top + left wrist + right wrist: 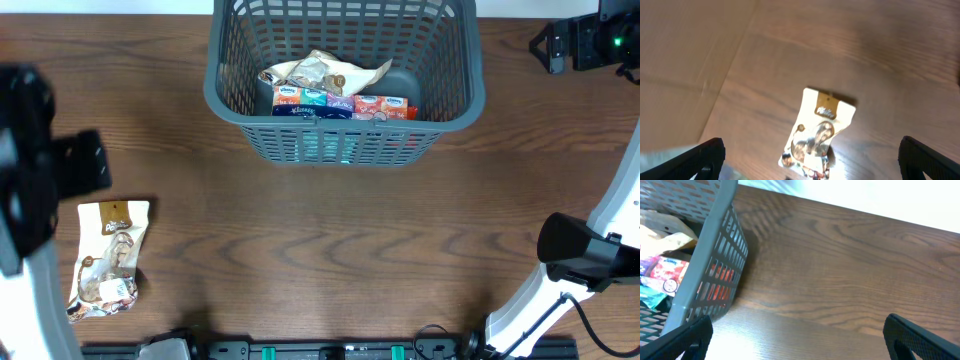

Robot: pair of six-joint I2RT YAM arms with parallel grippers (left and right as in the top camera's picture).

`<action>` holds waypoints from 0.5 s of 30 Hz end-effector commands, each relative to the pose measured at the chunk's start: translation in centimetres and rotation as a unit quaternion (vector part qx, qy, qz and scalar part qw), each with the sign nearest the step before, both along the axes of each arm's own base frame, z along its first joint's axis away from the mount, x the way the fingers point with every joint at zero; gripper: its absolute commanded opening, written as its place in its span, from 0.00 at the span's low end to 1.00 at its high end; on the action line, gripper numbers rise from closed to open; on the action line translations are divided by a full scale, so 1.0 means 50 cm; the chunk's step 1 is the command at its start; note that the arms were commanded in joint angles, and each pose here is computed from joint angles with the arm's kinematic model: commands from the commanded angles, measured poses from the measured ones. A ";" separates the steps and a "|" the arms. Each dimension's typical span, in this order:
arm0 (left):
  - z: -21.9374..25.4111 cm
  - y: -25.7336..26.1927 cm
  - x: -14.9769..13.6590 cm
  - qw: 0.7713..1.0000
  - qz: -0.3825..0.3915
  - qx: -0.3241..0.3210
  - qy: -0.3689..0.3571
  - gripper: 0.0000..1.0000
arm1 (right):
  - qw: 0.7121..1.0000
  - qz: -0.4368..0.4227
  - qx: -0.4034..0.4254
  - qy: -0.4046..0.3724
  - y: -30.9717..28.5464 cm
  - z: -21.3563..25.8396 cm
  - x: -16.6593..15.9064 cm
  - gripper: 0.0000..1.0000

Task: Pack container
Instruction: 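Grasp the brown-labelled PawTree treat pouch with the left gripper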

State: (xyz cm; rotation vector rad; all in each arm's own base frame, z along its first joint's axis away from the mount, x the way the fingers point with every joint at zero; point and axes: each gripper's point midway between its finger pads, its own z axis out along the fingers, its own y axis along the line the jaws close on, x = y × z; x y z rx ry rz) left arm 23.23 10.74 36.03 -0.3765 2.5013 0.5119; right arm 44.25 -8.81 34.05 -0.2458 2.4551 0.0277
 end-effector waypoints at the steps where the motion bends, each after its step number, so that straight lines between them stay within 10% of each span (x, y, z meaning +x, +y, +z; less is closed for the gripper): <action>1: -0.031 0.010 -0.064 0.999 0.052 -0.014 -0.002 0.99 | 1.000 0.009 -0.002 -0.012 0.008 0.017 -0.006 0.99; 15: -0.249 -0.029 -0.205 0.993 0.095 -0.053 0.046 0.99 | 1.000 0.009 -0.002 -0.013 0.008 0.018 -0.005 0.99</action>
